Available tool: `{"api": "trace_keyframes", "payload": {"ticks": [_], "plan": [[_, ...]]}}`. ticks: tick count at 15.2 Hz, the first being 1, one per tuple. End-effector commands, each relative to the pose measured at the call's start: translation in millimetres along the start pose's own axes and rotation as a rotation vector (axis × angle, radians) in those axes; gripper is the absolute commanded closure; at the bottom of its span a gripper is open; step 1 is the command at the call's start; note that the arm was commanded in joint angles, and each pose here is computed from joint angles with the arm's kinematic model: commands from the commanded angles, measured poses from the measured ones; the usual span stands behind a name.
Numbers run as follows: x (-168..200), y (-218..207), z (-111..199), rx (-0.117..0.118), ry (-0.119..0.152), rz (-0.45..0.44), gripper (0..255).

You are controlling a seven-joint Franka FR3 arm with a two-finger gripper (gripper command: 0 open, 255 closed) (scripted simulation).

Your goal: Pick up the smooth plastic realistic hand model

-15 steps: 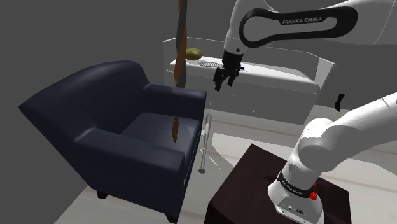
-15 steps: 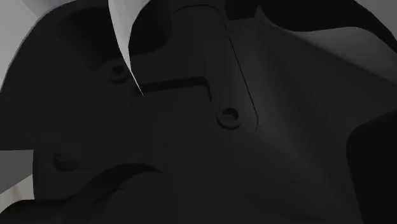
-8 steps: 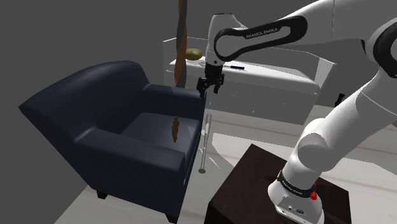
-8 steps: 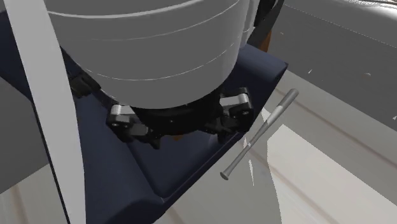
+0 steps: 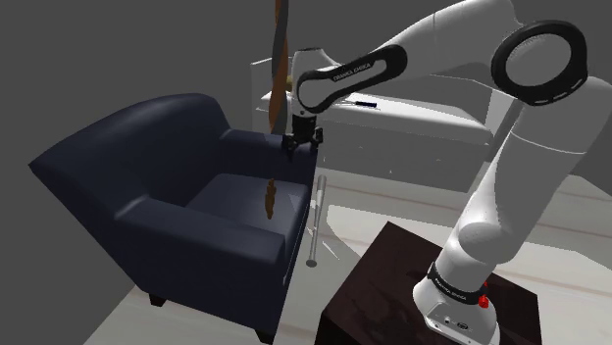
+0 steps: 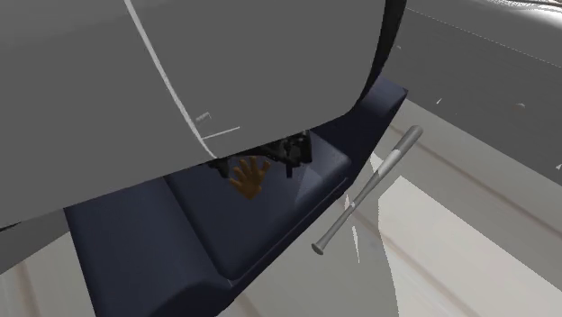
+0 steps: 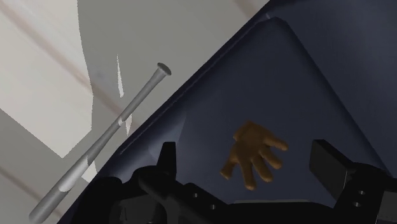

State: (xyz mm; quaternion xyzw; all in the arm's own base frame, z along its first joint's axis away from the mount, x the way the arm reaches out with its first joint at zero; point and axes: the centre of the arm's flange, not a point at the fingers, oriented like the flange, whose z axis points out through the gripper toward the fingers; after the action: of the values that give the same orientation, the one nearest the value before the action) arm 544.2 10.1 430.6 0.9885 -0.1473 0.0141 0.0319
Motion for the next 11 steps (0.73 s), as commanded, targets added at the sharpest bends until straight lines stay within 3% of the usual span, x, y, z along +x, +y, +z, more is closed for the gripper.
{"api": "trace_keyframes", "payload": {"ticks": [1,11], "plan": [[21.2,-3.3,22.1,-0.006,-0.014,0.025,0],[116.6,-22.0,122.5,-0.034,-0.079,0.143,0]]}}
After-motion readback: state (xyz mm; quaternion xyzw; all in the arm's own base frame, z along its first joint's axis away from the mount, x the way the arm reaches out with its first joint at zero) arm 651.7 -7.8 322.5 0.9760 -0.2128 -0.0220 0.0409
